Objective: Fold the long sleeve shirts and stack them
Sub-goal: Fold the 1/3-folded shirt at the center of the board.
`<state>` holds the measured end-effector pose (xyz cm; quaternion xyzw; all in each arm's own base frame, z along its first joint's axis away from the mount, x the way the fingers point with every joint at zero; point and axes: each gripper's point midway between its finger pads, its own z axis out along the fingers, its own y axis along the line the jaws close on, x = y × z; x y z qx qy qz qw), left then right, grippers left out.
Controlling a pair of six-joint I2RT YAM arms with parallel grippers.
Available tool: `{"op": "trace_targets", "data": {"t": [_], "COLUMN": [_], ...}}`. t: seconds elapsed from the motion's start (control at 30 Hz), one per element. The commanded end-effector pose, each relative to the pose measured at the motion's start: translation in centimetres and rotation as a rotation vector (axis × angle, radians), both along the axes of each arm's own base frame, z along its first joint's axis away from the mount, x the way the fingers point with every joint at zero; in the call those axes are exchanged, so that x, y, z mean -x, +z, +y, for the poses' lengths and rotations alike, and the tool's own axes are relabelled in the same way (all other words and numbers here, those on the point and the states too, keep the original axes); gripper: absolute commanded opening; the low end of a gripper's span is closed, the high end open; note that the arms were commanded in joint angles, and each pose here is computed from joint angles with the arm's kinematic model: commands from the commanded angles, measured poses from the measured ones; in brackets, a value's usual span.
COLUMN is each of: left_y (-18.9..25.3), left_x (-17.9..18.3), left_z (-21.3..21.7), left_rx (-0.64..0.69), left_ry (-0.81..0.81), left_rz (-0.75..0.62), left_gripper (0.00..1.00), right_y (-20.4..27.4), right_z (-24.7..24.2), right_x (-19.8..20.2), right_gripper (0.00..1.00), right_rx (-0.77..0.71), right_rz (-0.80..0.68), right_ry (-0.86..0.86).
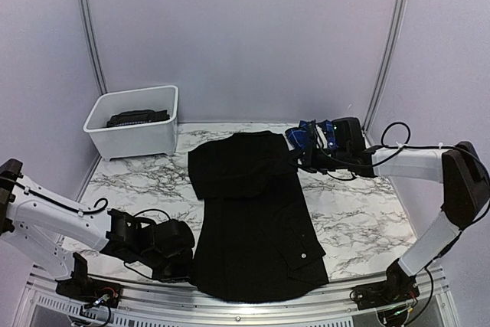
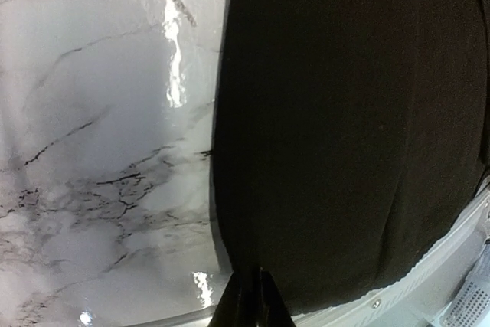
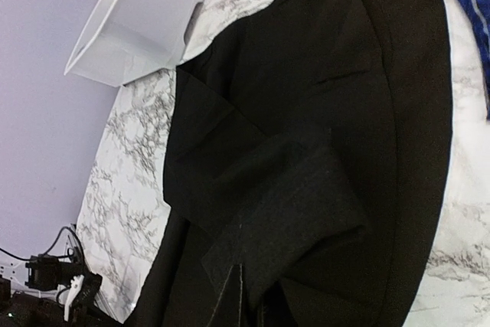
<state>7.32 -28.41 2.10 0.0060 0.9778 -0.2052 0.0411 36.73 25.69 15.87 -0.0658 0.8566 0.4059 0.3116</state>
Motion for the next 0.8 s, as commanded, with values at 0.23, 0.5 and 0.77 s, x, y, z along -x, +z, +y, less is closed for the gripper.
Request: {"op": "trace_targets", "data": {"t": [0.23, 0.5, 0.77], "left_y": [5.5, 8.6, 10.4], "left_x": [-1.0, -0.9, -0.6], "left_z": [-4.3, -7.6, -12.1], "left_rx": [0.063, 0.011, 0.027], "left_ry": [-0.106, -0.313, -0.472], "left_rz": [-0.161, -0.242, -0.255], "left_gripper": [0.00, 0.00, 0.00], "right_y": [3.2, 11.7, 15.7], "right_z": [-1.5, -6.0, -12.1], "right_x": [-1.2, -5.5, -6.9], "right_gripper": [0.00, 0.00, 0.00], "right_rx": [0.129, 0.201, 0.248], "right_rz": [-0.105, -0.258, -0.313], "right_ry": [-0.050, -0.215, -0.359]}}
